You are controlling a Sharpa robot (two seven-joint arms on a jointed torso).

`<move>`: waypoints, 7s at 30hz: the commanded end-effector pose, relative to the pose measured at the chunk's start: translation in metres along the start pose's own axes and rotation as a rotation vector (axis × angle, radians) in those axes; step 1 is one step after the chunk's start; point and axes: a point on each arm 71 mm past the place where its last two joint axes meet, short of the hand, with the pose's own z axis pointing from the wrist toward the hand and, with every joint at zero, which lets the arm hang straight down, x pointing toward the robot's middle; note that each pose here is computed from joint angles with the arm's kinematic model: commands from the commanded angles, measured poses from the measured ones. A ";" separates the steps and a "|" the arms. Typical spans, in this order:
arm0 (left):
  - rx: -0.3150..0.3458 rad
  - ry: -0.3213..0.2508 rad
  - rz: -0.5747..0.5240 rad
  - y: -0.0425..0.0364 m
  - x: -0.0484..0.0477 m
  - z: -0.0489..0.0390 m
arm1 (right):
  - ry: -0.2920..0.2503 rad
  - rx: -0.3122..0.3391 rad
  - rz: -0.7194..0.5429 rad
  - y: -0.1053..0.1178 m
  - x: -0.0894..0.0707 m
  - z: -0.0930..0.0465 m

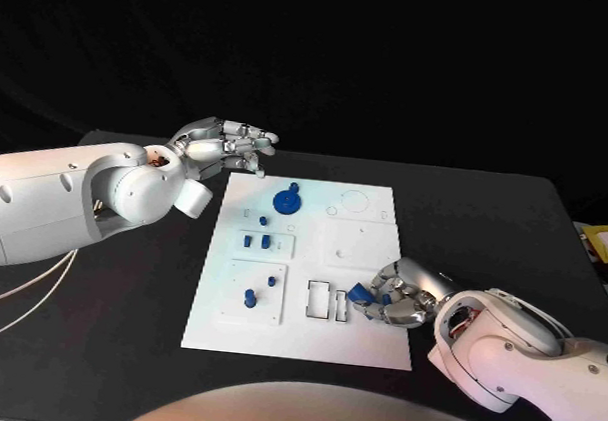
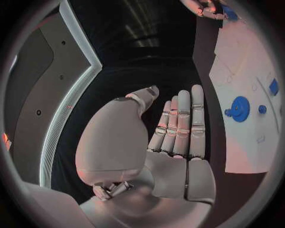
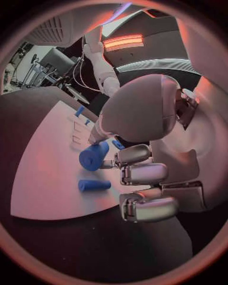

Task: Assemble the parts on the task board

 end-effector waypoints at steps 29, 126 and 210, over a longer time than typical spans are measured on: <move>0.005 0.027 -0.013 -0.0008 0.0053 0.0011 | 0.134 -0.073 0.046 0.044 0.019 0.023; -0.004 0.018 -0.010 -0.0009 -0.0005 -0.0027 | 0.150 -0.083 -0.096 0.027 0.018 0.022; -0.002 0.017 -0.010 -0.0009 -0.0005 -0.0040 | -0.072 0.026 -0.126 -0.023 0.001 -0.003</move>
